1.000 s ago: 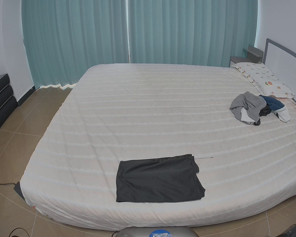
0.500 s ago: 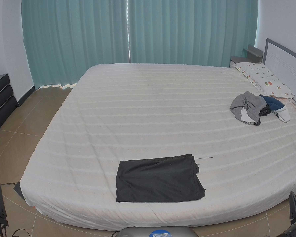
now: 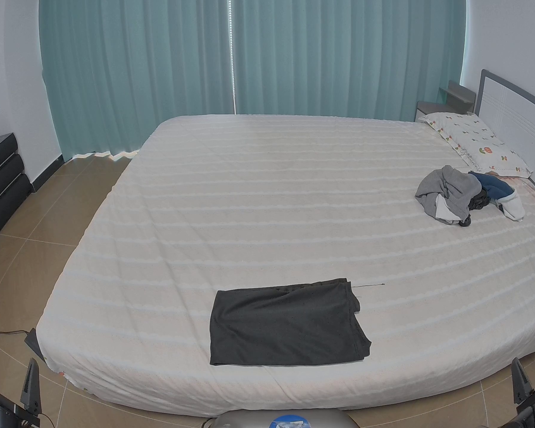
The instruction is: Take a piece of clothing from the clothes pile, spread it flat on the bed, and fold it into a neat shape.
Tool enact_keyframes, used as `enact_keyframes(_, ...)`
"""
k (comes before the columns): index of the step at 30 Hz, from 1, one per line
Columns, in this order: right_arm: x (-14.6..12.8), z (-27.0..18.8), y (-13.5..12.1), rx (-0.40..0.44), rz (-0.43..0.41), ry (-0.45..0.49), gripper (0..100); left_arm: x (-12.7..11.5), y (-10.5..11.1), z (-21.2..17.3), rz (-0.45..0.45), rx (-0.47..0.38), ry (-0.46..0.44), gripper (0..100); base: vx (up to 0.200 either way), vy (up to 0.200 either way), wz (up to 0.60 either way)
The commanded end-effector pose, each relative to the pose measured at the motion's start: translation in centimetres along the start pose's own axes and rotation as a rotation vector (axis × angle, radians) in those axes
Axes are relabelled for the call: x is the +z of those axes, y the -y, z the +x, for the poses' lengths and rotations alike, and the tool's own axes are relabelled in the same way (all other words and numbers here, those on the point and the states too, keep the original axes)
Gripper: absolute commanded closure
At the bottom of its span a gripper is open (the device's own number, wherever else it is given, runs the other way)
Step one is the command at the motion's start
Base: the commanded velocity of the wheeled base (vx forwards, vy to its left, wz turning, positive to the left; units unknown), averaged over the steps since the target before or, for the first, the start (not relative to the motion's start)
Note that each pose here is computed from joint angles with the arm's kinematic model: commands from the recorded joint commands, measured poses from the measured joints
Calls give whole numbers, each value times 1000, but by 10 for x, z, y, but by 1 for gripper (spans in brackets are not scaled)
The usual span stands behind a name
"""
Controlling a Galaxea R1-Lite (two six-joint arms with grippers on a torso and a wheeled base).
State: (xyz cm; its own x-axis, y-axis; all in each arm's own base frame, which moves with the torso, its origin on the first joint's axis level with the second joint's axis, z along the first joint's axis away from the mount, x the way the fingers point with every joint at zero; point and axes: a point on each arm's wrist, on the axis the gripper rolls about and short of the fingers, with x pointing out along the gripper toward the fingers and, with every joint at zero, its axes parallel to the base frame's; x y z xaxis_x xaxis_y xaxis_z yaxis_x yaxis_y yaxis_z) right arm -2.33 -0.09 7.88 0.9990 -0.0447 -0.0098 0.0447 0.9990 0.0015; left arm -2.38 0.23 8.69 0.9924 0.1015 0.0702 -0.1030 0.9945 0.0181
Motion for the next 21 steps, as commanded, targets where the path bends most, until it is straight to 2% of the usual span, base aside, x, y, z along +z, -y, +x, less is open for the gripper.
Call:
enact_keyframes(1,-4,0,0,3,-8,-4,0,-5,0,1,9,16,-16,0,0,0,0)
enact_keyframes(6,-4,0,0,16,-11,-4,0,-6,1,1,-45,-37,-24,0,0,0,0)
enact_keyframes(7,-3,0,0,16,-7,-2,0,-12,3,0,-68,-96,-82,0,0,0,0)
enact_keyframes(8,-3,0,0,17,-5,-2,0,-12,3,0,-67,-104,-90,0,0,0,0)
enact_keyframes(10,-4,1,0,16,-5,-2,0,-11,3,0,-46,-106,-75,0,0,0,0)
enact_keyframes(11,-3,1,0,19,-10,2,0,-11,3,0,-2,-109,-68,0,0,0,0)
enact_keyframes(21,-3,1,0,17,1,2,0,-12,3,0,-17,-104,-75,0,0,0,0)
